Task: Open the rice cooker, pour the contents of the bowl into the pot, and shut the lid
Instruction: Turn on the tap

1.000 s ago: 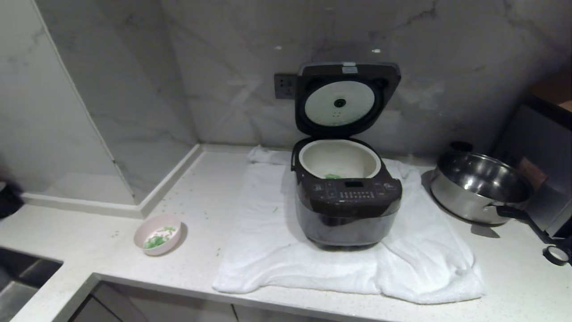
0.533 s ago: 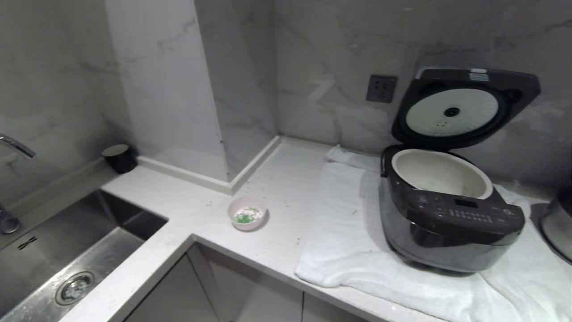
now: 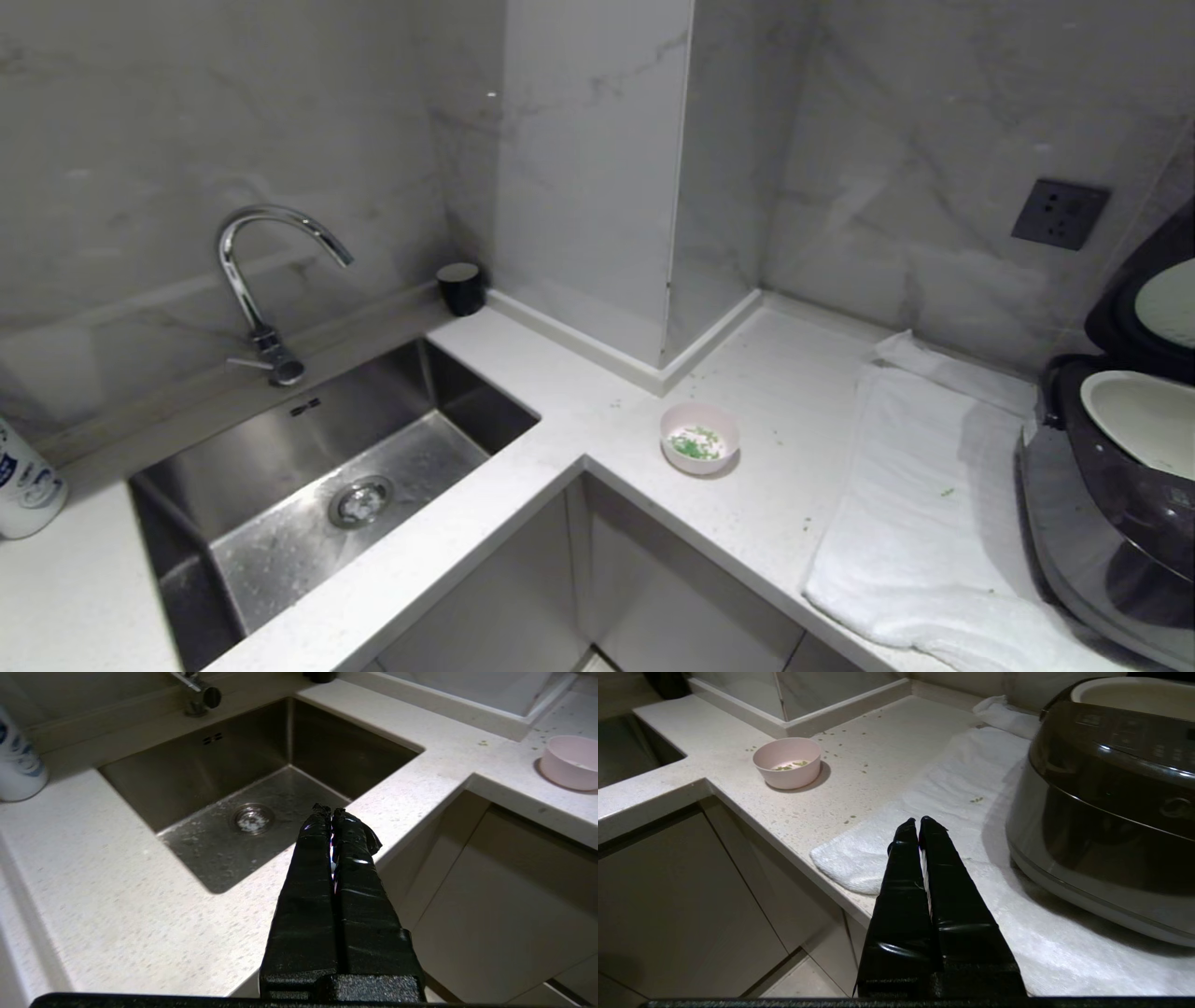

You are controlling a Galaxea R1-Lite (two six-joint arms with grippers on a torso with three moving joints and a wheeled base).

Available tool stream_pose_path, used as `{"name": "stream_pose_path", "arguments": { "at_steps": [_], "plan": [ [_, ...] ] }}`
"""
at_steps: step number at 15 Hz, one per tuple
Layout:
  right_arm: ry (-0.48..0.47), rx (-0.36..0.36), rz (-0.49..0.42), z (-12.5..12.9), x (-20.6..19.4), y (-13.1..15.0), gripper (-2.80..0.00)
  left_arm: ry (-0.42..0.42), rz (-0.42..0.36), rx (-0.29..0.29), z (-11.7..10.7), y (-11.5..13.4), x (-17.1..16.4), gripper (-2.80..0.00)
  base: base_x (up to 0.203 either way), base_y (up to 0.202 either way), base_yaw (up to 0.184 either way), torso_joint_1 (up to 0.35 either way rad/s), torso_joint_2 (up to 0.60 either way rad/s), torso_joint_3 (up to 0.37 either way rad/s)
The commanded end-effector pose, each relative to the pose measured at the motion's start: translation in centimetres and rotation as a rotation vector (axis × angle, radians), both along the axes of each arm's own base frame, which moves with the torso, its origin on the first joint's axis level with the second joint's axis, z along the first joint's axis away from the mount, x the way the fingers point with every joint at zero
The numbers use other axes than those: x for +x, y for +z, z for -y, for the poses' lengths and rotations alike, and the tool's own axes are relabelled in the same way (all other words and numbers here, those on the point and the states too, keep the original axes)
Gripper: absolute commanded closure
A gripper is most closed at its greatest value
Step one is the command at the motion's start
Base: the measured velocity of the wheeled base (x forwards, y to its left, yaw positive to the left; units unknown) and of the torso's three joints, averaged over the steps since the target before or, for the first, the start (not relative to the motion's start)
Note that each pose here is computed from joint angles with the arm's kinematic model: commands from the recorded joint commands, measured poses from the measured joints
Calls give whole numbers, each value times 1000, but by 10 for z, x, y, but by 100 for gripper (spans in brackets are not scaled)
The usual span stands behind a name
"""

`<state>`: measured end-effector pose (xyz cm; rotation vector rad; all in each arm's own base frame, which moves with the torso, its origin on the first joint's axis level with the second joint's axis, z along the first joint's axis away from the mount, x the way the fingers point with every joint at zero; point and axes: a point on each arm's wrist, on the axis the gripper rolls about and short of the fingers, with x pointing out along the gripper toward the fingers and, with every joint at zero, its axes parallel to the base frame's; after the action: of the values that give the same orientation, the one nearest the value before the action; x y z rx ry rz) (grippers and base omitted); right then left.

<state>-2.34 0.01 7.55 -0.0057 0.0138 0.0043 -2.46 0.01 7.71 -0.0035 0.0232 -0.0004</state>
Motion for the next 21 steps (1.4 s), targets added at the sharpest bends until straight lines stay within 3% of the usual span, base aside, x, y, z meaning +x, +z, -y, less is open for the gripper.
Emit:
{"name": "stream_pose_path", "arguments": {
  "at_steps": [1,11,17,21],
  "plan": [
    [0,0,0,0,0,0,0,0,2,-1,0,0,0,0,-1,2,90,7,2,6],
    [-4,6,0,0,0,0,0,1,3,-9,0,0,0,0,0,0,0,0,0,0],
    [-4,6,0,0,0,0,0,1,5,-9,0,0,0,0,1,-139,3,0,2,2],
    [-4,6,-1,0,0,0,0,1,5,-7,0,0,0,0,0,-21,0,1,-1,1]
  ]
}}
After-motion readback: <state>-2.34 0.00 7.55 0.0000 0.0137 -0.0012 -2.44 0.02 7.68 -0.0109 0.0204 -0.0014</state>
